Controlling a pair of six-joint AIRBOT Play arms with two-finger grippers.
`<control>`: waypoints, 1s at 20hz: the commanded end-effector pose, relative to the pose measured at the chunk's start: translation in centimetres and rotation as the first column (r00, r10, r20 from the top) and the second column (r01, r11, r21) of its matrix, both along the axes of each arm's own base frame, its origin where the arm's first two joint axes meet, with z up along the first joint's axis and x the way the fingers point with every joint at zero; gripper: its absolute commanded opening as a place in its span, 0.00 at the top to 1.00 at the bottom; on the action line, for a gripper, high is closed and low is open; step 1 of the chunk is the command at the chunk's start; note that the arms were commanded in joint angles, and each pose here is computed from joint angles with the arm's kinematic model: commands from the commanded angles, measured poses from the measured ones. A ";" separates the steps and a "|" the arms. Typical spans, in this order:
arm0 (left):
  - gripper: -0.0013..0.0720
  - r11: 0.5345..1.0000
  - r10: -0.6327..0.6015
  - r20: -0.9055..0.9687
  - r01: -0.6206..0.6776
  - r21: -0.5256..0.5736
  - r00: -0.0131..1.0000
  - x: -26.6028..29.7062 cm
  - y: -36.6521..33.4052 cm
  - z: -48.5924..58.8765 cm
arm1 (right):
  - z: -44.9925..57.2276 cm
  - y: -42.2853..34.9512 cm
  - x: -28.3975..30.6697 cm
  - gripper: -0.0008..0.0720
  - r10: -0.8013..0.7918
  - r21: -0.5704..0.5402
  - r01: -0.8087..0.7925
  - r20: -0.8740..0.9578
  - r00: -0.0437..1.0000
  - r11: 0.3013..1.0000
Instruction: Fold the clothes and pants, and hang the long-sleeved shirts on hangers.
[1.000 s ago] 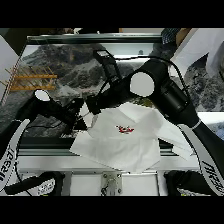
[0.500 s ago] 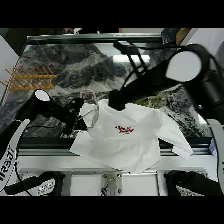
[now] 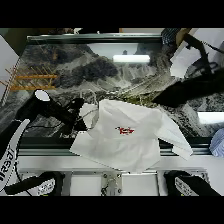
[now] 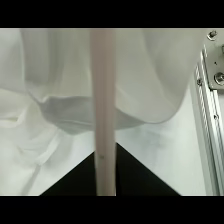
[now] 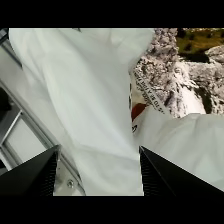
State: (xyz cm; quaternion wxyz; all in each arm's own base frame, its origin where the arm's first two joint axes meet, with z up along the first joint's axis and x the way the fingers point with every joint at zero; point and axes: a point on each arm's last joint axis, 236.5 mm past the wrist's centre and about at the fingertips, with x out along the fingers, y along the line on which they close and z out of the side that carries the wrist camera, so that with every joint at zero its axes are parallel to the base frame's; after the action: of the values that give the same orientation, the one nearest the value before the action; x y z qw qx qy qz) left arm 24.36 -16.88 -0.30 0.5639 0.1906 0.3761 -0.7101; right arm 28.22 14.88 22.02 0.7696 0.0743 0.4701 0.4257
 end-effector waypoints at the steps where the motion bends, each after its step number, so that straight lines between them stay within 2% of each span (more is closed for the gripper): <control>1: 0.96 1.000 0.002 -0.012 -0.002 0.002 1.000 -0.2 0.0 0.0 | -0.9 -3.1 -0.4 0.26 -0.069 0.233 0.051 0.070 0.995 0.971; 3: 0.96 1.000 0.002 -0.012 -0.002 0.002 1.000 -0.2 0.0 0.0 | -2.7 -4.0 -0.4 0.26 -0.091 0.284 0.068 0.069 0.993 0.956; 6: 0.96 1.000 0.001 -0.012 0.000 0.007 1.000 -0.2 0.1 -0.1 | -4.5 -3.6 -0.7 0.26 -0.049 0.284 0.021 0.091 0.995 0.959; 9: 0.96 1.000 0.000 -0.012 0.000 0.008 1.000 -0.2 0.2 -0.1 | -5.0 -2.7 -1.0 0.26 0.063 0.230 -0.117 0.228 0.972 0.966; 12: 0.96 1.000 0.000 -0.012 0.000 0.008 1.000 -0.2 0.2 -0.1 | -5.1 -1.7 -1.5 0.26 0.193 0.149 -0.266 0.383 0.903 0.952; 15: 0.96 1.000 0.000 -0.012 0.000 0.009 1.000 -0.2 0.2 -0.1 | -5.4 -0.8 -1.9 0.26 0.269 0.110 -0.352 0.448 0.853 0.930; 16: 0.96 1.000 0.000 -0.012 0.000 0.009 1.000 -0.2 0.2 -0.1 | -5.7 -0.6 -1.9 0.32 0.285 0.105 -0.367 0.451 0.846 0.924; 17: 0.96 1.000 0.000 -0.012 0.000 0.008 1.000 -0.2 0.2 -0.1 | -6.5 -0.7 -2.0 0.49 0.310 0.083 -0.382 0.442 0.842 0.920; 18: 0.96 1.000 0.000 -0.011 0.000 0.009 1.000 -0.2 0.2 -0.1 | -7.7 -1.2 -2.0 0.61 0.332 0.054 -0.386 0.414 0.848 0.921; 20: 0.96 1.000 0.001 -0.011 0.000 0.009 1.000 -0.2 0.2 -0.1 | -9.0 -1.6 -1.8 0.59 0.340 0.052 -0.385 0.373 0.863 0.921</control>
State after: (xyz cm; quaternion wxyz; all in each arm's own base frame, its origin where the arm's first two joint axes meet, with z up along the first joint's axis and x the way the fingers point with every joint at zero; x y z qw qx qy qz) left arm 24.17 -16.68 -0.39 0.5608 0.1892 0.3839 -0.7087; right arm 26.44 13.67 14.80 0.7541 -0.0244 0.2870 0.5902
